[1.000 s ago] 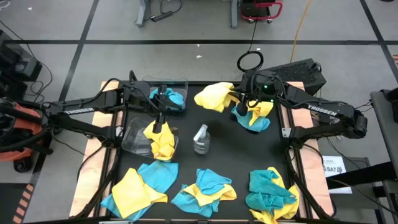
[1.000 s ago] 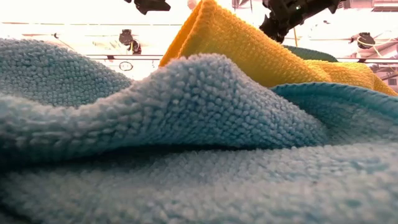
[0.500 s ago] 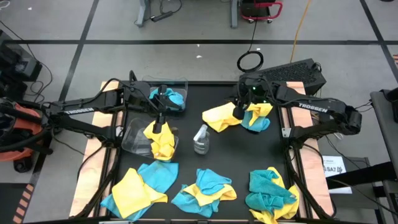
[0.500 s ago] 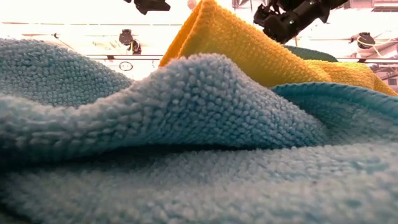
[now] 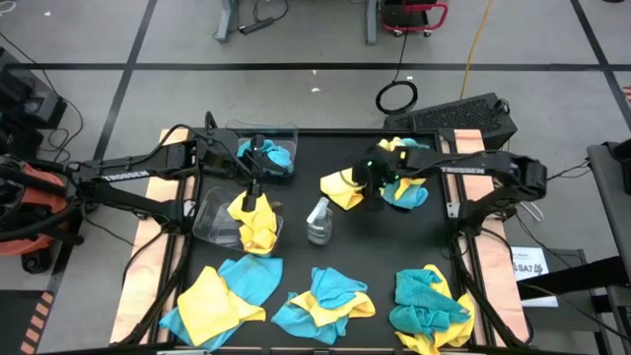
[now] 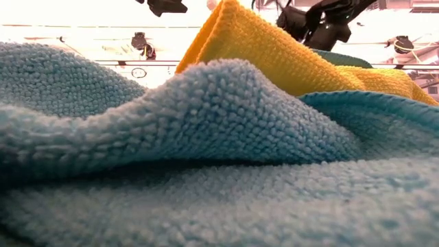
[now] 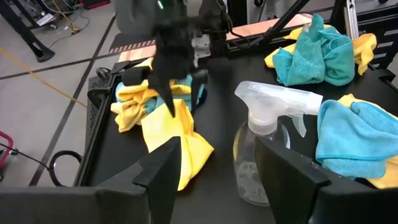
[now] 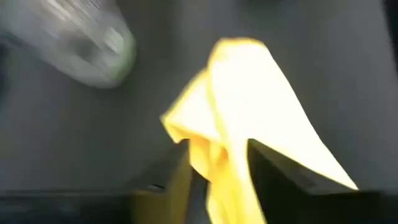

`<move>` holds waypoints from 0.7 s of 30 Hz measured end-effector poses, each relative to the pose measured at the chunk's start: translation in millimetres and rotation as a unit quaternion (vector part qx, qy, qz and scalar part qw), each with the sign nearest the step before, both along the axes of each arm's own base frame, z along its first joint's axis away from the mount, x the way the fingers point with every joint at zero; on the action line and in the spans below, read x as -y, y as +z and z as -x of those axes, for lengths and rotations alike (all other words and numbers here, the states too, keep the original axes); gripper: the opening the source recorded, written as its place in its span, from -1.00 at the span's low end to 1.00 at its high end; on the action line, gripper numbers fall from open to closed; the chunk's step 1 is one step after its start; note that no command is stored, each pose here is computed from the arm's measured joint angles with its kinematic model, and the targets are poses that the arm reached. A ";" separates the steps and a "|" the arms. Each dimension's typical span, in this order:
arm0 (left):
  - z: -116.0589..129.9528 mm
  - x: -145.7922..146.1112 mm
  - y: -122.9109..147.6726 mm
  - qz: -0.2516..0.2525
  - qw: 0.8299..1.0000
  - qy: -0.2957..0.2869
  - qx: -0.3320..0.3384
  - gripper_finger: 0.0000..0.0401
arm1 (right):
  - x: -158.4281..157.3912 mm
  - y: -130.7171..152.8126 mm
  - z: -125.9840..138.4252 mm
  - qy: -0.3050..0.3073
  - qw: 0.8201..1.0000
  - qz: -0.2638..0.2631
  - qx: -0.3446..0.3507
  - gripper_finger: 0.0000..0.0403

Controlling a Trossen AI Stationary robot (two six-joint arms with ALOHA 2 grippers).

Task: Sort microfiber towel by color & place in baskets
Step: Put the yellow microfiber cloth into the bottom transparent bin

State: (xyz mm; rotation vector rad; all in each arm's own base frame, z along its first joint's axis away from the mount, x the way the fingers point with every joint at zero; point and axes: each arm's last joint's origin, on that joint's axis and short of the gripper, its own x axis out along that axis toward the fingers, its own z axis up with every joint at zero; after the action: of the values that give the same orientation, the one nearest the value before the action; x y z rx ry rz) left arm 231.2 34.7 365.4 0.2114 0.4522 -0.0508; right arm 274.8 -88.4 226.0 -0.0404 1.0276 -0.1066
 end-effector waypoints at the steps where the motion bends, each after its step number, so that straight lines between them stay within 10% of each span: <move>1: 0.0 0.0 0.0 0.001 1.000 0.000 0.000 0.04 | -1.6 -5.2 -1.2 -0.006 1.000 0.018 -0.023 -0.03; 8: 0.0 0.0 -0.1 0.009 1.000 0.004 -0.001 0.04 | -9.8 -16.2 -1.9 -0.021 0.990 0.099 -0.095 0.30; 21: -5.2 -0.9 -5.0 0.010 1.000 0.004 -0.012 0.04 | -5.2 -31.9 12.0 -0.057 0.979 0.131 -0.148 0.02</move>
State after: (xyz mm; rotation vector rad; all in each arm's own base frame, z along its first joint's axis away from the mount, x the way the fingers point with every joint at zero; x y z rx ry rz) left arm 236.4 35.6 360.4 0.1891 0.4764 -0.0496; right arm 262.8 -83.2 194.1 -0.2432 1.3083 -0.3480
